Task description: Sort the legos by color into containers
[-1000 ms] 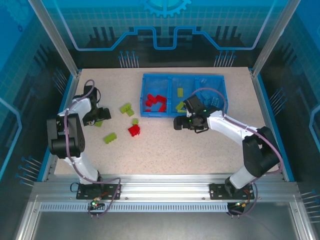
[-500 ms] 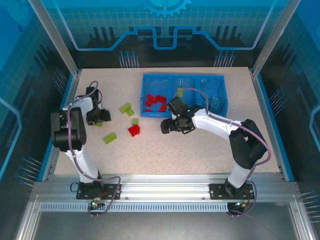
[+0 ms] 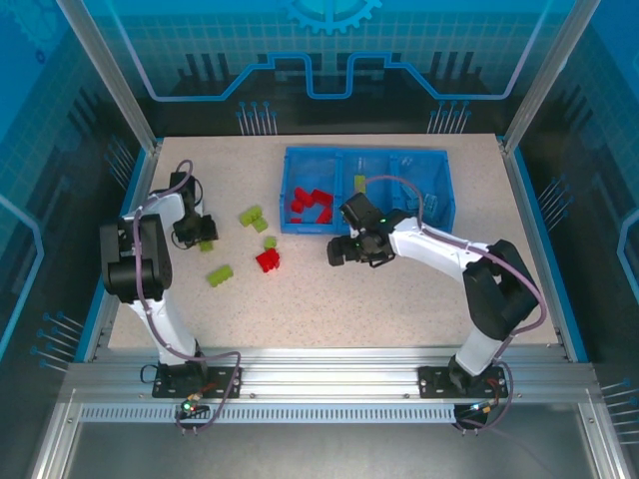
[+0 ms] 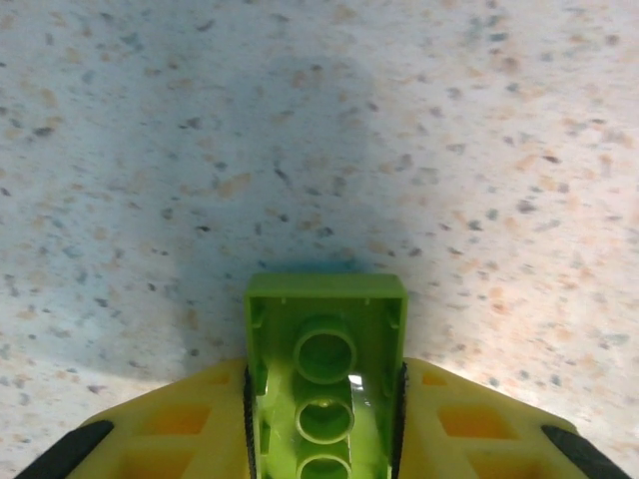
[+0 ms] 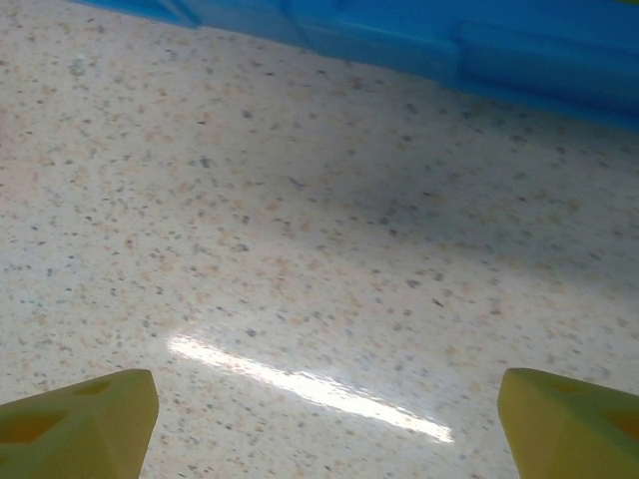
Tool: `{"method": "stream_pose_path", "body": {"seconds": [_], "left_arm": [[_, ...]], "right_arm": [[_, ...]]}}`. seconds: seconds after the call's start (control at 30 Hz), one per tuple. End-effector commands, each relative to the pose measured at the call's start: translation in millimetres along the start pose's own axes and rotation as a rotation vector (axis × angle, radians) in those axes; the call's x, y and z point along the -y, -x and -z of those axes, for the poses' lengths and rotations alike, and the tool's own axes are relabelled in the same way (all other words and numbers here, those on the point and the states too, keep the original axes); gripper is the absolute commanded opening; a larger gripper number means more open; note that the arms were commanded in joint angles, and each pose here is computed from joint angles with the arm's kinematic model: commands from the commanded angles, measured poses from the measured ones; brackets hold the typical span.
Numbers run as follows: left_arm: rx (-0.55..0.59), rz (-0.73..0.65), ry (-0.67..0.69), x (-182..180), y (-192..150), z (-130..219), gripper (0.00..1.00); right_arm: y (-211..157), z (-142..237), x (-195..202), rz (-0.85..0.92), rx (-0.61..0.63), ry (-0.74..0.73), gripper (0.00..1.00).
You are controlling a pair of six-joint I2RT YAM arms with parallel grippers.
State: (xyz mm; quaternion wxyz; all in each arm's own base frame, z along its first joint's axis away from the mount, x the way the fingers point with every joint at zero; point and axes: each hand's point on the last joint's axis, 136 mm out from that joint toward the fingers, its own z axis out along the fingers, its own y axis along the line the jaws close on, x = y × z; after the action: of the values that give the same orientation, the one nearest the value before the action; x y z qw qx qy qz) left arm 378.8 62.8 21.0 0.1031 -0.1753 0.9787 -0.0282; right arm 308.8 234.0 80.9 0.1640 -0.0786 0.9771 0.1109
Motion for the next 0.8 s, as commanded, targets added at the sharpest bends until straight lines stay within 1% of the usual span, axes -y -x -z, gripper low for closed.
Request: {"method": "stream_pose_path", "body": {"seconds": [0.0, 0.1, 0.27, 0.37, 0.53, 0.6, 0.63, 0.77], "left_arm": [[0.081, 0.014, -0.118, 34, 12, 35, 0.23], [0.127, -0.03, -0.159, 62, 16, 56, 0.23], [0.212, -0.111, -0.238, 119, 17, 97, 0.24], [0.256, -0.168, -0.309, 161, 13, 120, 0.24], [0.322, -0.293, -0.465, 252, 1, 158, 0.25], [0.322, -0.342, -0.527, 290, -7, 164, 0.26], [0.32, -0.366, -0.543, 306, -10, 163, 0.26], [0.281, -0.447, -0.593, 365, -22, 150, 0.25]], "right_arm": [[5, 16, 21, -0.081, 0.047, -0.002, 0.9], [9, 27, 36, -0.132, 0.088, 0.008, 0.9], [14, 51, 68, -0.243, 0.175, 0.03, 0.9], [13, 62, 89, -0.318, 0.212, 0.043, 0.9], [3, 73, 127, -0.424, 0.225, 0.018, 0.9], [4, 79, 133, -0.447, 0.237, 0.028, 0.9], [-6, 73, 137, -0.46, 0.215, 0.026, 0.9], [-14, 70, 140, -0.479, 0.195, 0.044, 0.9]]}}
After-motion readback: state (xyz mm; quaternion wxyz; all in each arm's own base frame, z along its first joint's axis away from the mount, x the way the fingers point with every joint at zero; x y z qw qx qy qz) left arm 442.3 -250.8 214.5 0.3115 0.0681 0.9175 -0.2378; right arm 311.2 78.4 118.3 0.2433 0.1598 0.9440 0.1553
